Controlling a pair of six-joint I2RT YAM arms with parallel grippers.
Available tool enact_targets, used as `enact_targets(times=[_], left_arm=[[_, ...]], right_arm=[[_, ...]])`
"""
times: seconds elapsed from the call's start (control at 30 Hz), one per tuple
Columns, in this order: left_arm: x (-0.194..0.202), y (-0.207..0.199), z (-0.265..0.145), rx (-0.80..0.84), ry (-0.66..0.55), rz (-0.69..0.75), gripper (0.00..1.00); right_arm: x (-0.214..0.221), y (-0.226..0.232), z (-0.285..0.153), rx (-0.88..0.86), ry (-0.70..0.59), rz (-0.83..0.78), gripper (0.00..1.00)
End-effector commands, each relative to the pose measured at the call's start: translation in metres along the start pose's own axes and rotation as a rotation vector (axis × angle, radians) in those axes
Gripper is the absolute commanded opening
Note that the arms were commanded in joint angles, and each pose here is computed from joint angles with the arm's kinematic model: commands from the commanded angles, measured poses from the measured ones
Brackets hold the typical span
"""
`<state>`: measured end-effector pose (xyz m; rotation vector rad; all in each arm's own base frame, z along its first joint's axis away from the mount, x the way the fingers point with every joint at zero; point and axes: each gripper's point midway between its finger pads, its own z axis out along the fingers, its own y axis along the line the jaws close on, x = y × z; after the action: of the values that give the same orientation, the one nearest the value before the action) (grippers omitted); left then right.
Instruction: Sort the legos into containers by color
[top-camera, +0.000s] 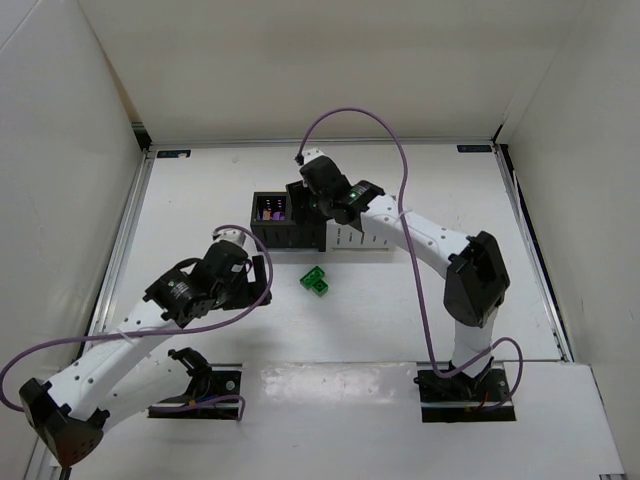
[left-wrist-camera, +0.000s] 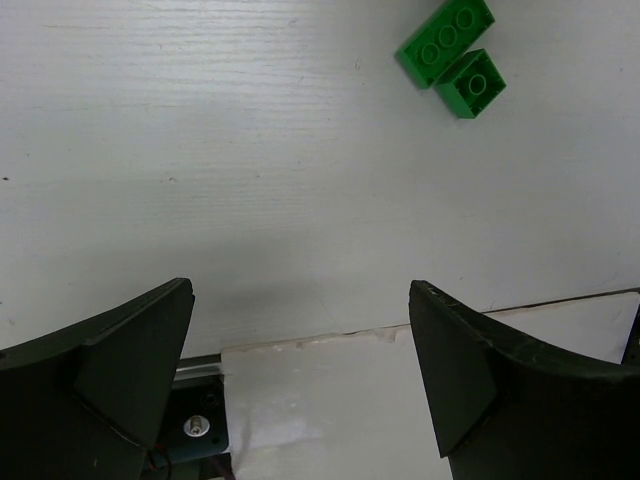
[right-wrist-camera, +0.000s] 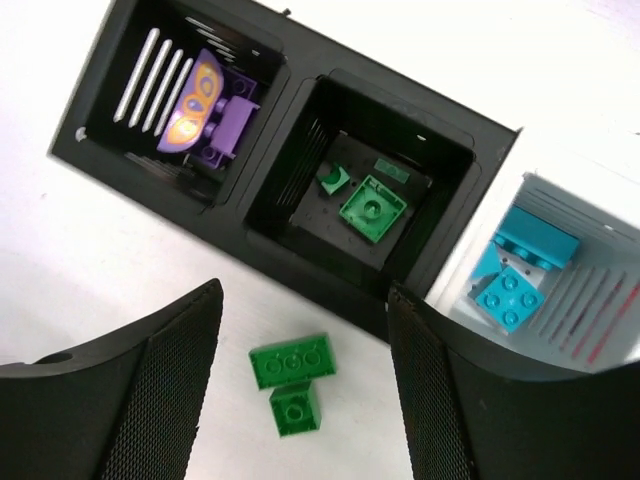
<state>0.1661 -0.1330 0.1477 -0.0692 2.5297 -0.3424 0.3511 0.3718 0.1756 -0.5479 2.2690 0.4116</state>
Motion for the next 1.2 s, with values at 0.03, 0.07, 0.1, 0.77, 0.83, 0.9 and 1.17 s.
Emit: enact_targets(times=[0.03, 0.07, 0.1, 0.77, 0.83, 0.9, 1.17], left_arm=[[0.000, -0.022, 0.017, 0.083, 0.017, 0.053, 1.00], [-0.003, -0.026, 0.023, 0.105, 0.007, 0.097, 1.00], [0.005, -0.032, 0.032, 0.118, 0.058, 0.122, 1.00], [0.029, -0.129, 0.140, 0.086, 0.221, 0.290, 0.97], [0.033, -0.130, 0.148, 0.068, 0.241, 0.287, 0.94], [0.035, -0.132, 0.157, 0.055, 0.256, 0.291, 0.91], [0.033, -0.128, 0.172, -0.021, 0.241, 0.260, 0.86]], right_arm=[[-0.040, 0.001, -0.062, -0.033, -0.156, 0.004, 0.70], [-0.042, -0.001, -0.067, -0.034, -0.164, 0.015, 0.70], [-0.041, -0.003, -0.072, -0.031, -0.167, 0.023, 0.70], [0.094, -0.130, -0.182, 0.257, -0.120, 0.280, 0.71], [0.098, -0.138, -0.187, 0.272, -0.125, 0.299, 0.71], [0.099, -0.143, -0.189, 0.280, -0.128, 0.314, 0.71], [0.112, -0.155, -0.192, 0.277, -0.126, 0.355, 0.71]])
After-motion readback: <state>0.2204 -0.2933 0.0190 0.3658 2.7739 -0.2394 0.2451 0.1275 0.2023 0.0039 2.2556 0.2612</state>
